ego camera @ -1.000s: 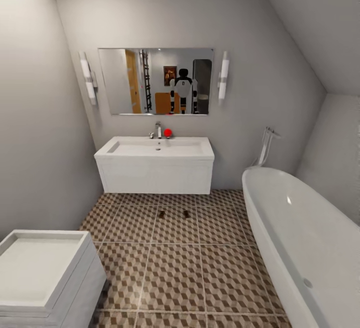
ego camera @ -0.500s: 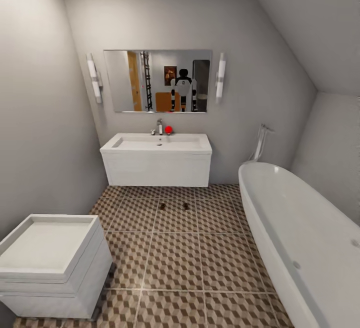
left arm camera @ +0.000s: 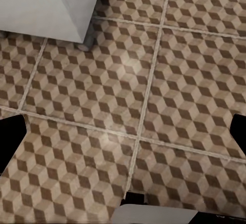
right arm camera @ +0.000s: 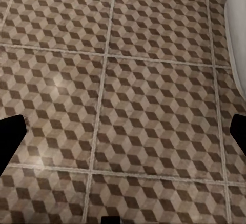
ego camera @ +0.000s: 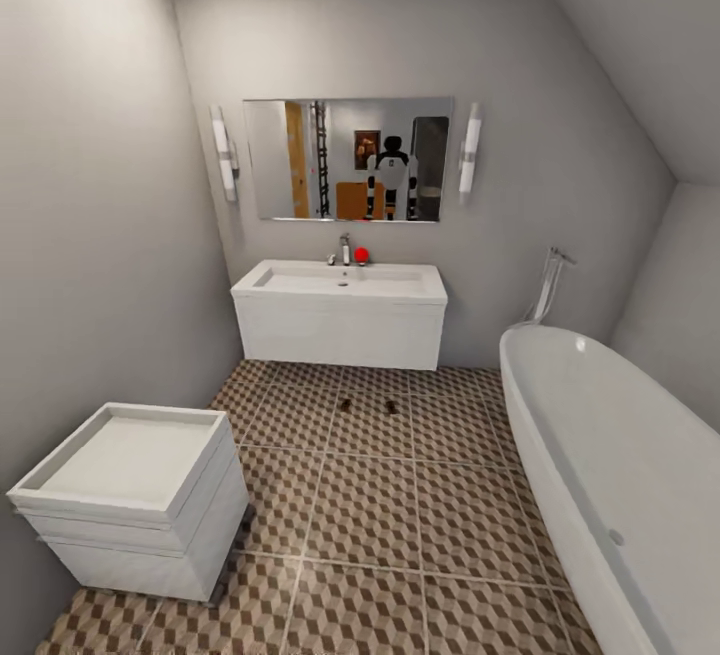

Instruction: Take the four mousetraps from the cabinet in the bathroom and place them on the bathroom floor. Make sure all four end up on the same floor surface, and ensure that at least two of them are either under or directly next to the same bathroom sink.

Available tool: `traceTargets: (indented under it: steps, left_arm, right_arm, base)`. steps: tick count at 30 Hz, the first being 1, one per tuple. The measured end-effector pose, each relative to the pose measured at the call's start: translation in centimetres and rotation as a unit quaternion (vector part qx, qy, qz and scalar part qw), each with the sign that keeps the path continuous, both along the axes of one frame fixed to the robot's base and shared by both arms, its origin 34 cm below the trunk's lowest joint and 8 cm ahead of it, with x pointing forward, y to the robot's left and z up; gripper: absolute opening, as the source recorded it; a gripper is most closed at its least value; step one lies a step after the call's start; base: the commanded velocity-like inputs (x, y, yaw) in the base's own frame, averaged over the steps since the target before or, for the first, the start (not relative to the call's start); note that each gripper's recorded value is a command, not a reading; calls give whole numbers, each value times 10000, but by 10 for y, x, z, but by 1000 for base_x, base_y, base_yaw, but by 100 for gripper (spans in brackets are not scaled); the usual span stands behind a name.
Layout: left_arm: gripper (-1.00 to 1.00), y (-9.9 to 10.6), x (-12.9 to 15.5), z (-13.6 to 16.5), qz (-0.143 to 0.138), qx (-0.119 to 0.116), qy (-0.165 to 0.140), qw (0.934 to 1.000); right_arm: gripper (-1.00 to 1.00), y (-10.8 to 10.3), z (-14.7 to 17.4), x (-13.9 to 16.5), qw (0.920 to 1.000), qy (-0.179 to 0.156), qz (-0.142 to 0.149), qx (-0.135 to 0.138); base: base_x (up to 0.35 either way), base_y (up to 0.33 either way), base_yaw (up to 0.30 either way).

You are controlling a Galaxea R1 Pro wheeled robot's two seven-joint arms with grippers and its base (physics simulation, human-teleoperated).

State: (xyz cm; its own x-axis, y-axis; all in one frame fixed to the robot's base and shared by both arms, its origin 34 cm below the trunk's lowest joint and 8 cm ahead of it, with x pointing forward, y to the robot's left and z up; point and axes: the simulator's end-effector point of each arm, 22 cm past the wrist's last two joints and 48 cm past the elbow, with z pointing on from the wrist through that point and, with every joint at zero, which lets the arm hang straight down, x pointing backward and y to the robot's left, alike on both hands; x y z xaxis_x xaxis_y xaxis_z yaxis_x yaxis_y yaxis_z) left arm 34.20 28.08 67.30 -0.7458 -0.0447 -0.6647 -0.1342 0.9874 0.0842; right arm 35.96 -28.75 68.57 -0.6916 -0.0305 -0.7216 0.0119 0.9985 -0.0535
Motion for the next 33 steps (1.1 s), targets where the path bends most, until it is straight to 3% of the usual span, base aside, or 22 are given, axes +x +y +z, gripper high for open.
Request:
traceTargets:
  steps: [33]
  left_arm:
    - [100, 0, -7, -4, -5, -1, 95, 10000]
  right_arm:
    - [100, 0, -5, -6, 10000, 97, 2, -2]
  base:
    - [-1, 0, 272]
